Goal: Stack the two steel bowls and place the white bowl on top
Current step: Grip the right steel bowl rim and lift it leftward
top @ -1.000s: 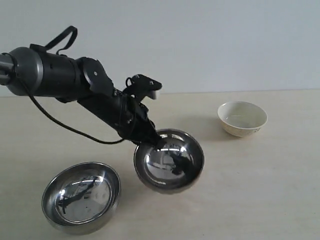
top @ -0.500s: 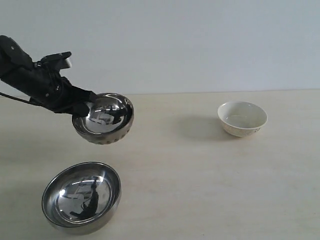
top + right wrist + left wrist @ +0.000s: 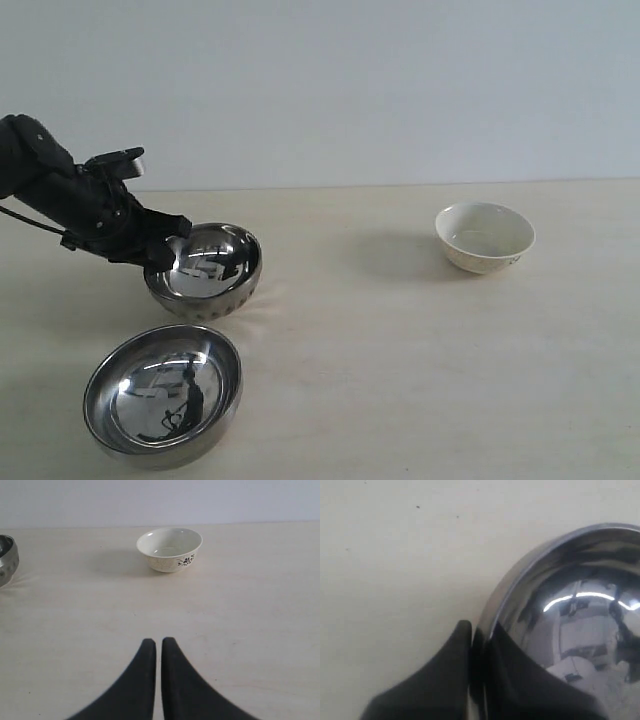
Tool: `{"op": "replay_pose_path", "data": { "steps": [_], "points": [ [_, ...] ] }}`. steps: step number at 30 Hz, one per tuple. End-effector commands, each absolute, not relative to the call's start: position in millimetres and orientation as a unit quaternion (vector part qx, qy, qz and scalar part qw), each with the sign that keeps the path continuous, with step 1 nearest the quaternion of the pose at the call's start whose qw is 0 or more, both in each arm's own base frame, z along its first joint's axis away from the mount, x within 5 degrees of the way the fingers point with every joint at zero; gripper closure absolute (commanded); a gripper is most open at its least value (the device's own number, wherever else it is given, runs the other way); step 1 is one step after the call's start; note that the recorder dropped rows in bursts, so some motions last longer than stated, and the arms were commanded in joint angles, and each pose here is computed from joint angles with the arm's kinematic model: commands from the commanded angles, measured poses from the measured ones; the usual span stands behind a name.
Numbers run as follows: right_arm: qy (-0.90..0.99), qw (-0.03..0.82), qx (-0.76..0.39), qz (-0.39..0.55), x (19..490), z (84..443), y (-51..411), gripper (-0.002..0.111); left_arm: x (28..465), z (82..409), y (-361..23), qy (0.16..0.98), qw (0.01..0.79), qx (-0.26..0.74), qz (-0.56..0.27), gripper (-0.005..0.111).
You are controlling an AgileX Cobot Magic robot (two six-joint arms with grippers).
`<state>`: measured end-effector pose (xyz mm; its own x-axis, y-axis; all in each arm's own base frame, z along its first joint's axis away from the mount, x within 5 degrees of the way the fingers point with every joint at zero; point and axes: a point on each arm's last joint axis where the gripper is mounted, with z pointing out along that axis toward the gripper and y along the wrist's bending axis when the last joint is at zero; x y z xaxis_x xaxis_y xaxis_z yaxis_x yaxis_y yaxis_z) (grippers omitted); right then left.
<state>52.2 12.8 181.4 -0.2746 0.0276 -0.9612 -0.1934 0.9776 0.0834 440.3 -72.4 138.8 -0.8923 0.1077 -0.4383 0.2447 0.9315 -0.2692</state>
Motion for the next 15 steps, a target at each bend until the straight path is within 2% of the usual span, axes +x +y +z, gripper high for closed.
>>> {"op": "replay_pose_path", "data": {
  "steps": [1, 9, 10, 15],
  "points": [
    [0.789, 0.606, -0.053, 0.088, 52.2, 182.5, 12.3, 0.108, 443.2, 141.0, -72.1, 0.957, 0.224, 0.080, -0.163, 0.103],
    [0.789, 0.606, -0.053, 0.088, 52.2, 182.5, 12.3, 0.108, 443.1, 140.9, -72.0, 0.958, 0.224, 0.081, -0.162, 0.101],
    [0.789, 0.606, -0.053, 0.088, 52.2, 182.5, 12.3, 0.108, 443.1, 140.9, -72.0, 0.958, 0.224, 0.081, -0.162, 0.097],
    [0.789, 0.606, -0.053, 0.088, 52.2, 182.5, 12.3, 0.108, 443.3, 140.9, -71.9, 0.958, 0.224, 0.080, -0.162, 0.057]
  ]
}}
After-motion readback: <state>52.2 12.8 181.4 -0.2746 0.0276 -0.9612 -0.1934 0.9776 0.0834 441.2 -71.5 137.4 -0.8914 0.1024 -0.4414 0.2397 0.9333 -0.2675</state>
